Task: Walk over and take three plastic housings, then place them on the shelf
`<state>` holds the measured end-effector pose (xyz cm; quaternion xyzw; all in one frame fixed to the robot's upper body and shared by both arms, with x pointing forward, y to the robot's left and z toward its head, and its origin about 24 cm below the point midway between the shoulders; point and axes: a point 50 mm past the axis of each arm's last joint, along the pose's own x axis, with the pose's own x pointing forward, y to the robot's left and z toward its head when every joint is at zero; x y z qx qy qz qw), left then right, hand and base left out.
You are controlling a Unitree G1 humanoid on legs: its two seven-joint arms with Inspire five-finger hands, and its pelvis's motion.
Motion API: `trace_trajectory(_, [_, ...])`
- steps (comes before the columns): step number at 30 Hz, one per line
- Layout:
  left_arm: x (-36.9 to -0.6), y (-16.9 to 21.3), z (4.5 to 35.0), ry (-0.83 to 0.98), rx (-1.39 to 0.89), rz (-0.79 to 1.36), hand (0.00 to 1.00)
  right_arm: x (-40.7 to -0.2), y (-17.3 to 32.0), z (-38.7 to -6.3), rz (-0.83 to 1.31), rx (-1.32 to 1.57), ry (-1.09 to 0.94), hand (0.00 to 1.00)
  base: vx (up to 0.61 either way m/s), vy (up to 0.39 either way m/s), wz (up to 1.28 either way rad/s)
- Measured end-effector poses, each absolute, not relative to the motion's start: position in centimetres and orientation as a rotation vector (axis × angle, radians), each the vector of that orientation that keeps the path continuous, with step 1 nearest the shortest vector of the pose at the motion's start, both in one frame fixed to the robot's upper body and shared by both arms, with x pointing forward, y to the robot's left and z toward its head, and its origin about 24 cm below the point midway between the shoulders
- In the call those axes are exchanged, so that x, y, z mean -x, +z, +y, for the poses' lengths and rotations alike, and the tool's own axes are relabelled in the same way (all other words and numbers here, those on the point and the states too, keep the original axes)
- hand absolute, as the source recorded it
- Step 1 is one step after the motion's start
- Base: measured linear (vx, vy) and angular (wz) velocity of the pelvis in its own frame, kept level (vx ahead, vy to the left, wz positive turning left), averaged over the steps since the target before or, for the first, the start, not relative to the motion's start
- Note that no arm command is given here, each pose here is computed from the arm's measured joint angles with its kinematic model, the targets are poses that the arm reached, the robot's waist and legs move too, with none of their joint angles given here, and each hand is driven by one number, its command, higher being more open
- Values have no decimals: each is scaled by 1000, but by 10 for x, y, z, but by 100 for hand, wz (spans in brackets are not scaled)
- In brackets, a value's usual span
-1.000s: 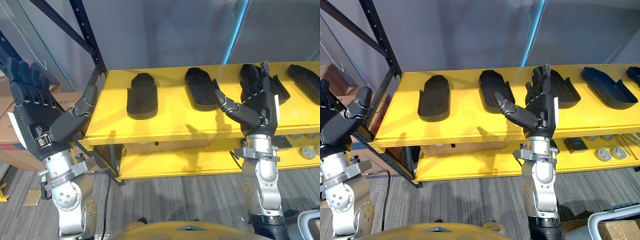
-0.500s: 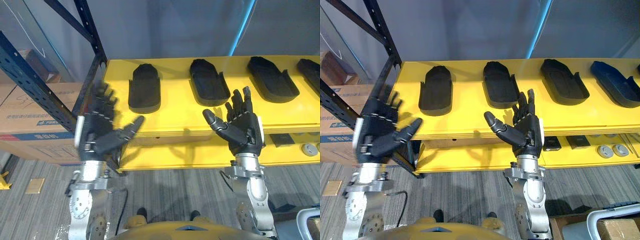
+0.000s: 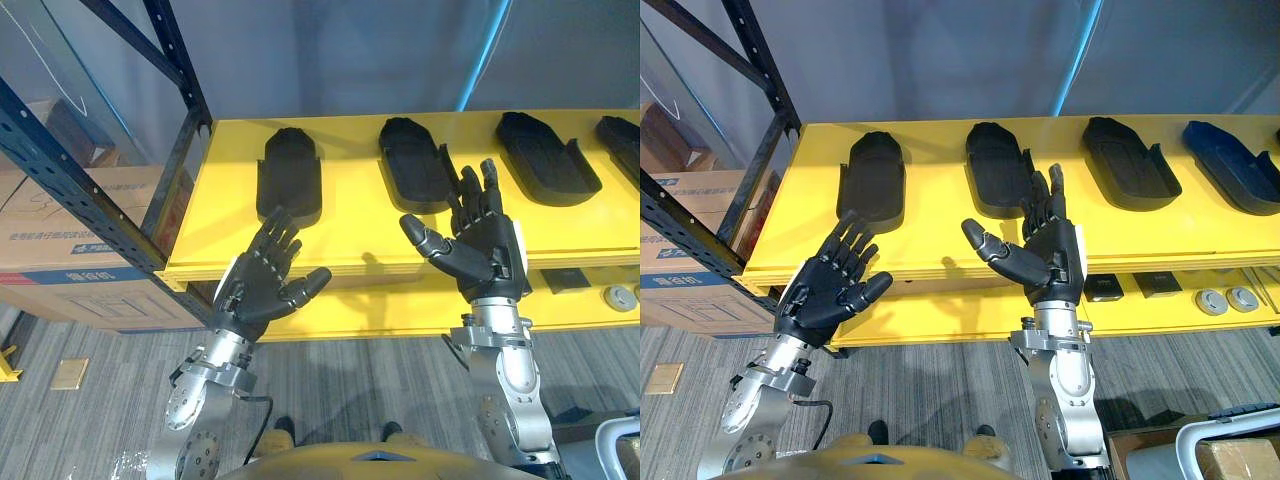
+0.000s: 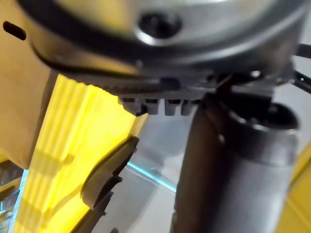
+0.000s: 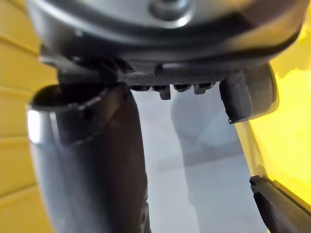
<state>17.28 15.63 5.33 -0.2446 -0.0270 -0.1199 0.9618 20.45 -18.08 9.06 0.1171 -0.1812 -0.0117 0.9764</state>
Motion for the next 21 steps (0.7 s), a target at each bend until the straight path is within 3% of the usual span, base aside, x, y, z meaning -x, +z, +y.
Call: trace_trajectory(21, [-183,49,159,-35,491,-33,100,-197,82,-177,-321,-238,3,100,-10,5,-6])
